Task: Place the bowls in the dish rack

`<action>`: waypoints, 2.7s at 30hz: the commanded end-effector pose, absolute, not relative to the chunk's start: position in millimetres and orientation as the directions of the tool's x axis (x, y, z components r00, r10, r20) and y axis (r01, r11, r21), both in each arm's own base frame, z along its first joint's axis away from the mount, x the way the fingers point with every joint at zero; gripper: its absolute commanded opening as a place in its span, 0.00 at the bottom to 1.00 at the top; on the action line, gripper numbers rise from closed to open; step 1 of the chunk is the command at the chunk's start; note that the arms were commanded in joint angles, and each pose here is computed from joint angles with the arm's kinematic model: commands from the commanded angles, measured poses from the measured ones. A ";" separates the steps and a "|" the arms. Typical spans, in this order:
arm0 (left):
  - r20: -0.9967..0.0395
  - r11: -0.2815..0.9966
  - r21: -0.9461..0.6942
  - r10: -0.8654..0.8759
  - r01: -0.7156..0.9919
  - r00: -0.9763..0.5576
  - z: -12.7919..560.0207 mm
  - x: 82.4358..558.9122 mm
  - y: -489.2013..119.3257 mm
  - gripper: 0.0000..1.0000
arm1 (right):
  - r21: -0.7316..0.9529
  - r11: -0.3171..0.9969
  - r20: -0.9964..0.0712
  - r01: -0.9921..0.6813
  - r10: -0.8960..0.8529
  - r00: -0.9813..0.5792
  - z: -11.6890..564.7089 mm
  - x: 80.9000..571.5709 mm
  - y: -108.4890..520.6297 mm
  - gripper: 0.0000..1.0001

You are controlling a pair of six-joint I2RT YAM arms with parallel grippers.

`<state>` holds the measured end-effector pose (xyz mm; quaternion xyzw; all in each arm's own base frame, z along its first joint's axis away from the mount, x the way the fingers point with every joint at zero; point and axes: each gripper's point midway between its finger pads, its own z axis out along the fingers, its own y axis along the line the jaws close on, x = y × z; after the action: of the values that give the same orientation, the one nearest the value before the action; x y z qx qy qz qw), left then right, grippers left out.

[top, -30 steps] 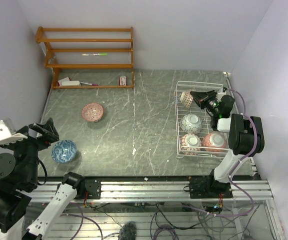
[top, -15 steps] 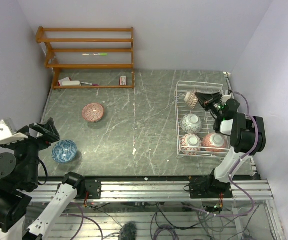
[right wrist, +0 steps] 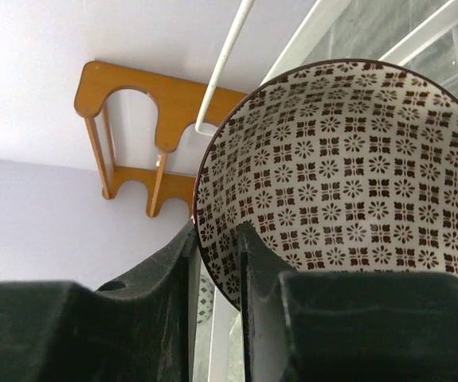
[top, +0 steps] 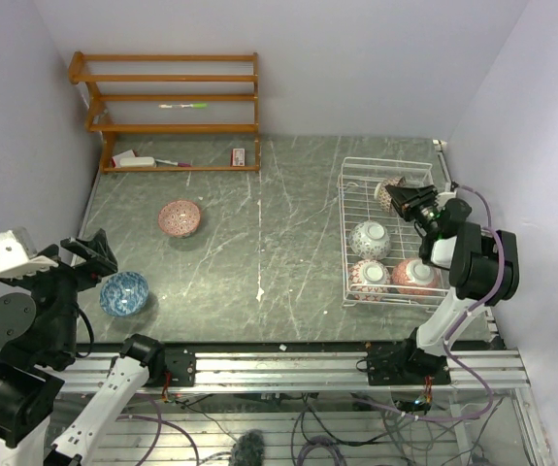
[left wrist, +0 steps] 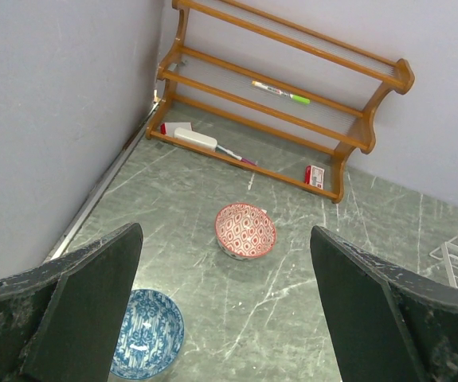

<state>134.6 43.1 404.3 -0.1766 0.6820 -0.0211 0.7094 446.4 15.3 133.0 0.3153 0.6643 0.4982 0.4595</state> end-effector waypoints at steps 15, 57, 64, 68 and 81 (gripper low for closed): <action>-0.950 0.934 -0.310 -0.296 -0.178 0.098 414.4 137.4 38.2 0.97 | 0.993 0.091 -0.113 -0.071 0.880 -0.461 161.9 448.2 54.2 0.00; -0.955 0.930 -0.295 -0.276 -0.221 0.111 410.3 124.8 51.4 0.98 | 0.930 0.210 -0.097 0.302 0.932 -0.349 78.9 450.4 23.6 0.14; -0.956 0.930 -0.292 -0.275 -0.221 0.104 407.9 124.8 51.1 0.98 | 0.910 0.256 -0.127 0.326 0.921 -0.368 67.4 439.5 24.1 0.18; -0.954 0.930 -0.296 -0.279 -0.218 0.105 407.5 125.1 50.4 0.97 | 0.900 0.281 -0.154 0.333 0.920 -0.360 70.6 437.5 19.3 0.29; -0.954 0.931 -0.296 -0.279 -0.215 0.105 406.8 126.6 49.3 0.97 | 0.881 0.310 -0.177 0.359 0.917 -0.357 69.0 433.9 10.6 0.34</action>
<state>127.6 47.9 405.2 -0.1831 0.6741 -0.0204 0.7153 446.7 13.1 95.7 0.4197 0.7020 0.4220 0.3911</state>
